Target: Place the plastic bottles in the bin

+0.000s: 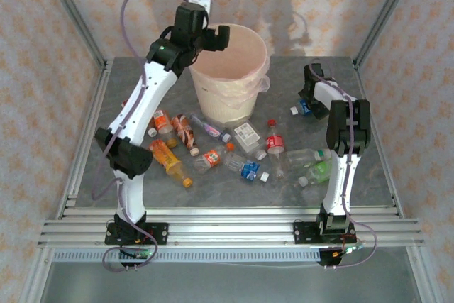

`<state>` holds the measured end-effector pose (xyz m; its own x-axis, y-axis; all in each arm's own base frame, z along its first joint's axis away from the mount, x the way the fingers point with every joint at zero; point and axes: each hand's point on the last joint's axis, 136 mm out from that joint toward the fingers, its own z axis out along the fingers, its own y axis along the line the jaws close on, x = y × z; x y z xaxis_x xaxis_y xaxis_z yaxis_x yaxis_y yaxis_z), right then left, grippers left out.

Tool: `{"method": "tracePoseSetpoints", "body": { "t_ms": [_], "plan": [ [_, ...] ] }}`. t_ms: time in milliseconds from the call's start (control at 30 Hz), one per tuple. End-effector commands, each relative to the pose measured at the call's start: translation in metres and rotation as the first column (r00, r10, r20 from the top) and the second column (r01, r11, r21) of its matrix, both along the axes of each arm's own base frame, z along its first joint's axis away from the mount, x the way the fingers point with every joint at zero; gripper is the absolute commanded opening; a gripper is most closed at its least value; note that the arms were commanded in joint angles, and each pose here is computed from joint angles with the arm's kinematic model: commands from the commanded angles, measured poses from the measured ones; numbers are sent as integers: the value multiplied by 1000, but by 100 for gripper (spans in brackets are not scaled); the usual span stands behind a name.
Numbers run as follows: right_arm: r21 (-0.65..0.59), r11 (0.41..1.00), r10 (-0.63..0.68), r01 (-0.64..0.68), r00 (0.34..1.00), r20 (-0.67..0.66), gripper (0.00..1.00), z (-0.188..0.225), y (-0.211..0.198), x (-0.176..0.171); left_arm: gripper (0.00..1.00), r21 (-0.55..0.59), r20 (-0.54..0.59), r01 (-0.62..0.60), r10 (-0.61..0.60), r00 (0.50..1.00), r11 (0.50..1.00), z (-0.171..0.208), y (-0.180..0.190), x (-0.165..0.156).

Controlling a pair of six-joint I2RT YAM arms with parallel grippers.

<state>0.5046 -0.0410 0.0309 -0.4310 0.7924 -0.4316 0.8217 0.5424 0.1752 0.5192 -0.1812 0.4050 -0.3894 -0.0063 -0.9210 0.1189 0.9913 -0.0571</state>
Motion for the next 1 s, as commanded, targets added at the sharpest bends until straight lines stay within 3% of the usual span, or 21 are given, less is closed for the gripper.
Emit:
{"method": "tracePoseSetpoints", "body": {
  "t_ms": [0,200,367,633,700,767,967],
  "plan": [
    [24,999,39,-40,999,10,80,-5,4,8,100,-23,67,-97,98,993,995,30,26,-22],
    [28,996,88,-89,995,42,58,4,8,8,100,-23,113,-262,263,958,965,40,72,-57],
    [-3,991,137,-137,987,82,46,36,8,7,100,-74,102,-417,423,900,906,28,125,-89],
    [-118,966,249,-228,946,208,40,136,26,-1,100,-204,-18,-624,635,773,754,-33,216,-139],
    [-77,964,267,-256,937,225,38,139,38,-1,100,-222,-43,-659,668,743,718,-47,232,-148],
    [-74,950,312,-303,925,217,33,143,55,-1,100,-221,-66,-686,691,720,693,-59,243,-157],
    [-182,908,417,-378,863,286,33,188,99,-1,100,-168,-117,-738,730,674,654,-86,263,-172]
  ]
}}
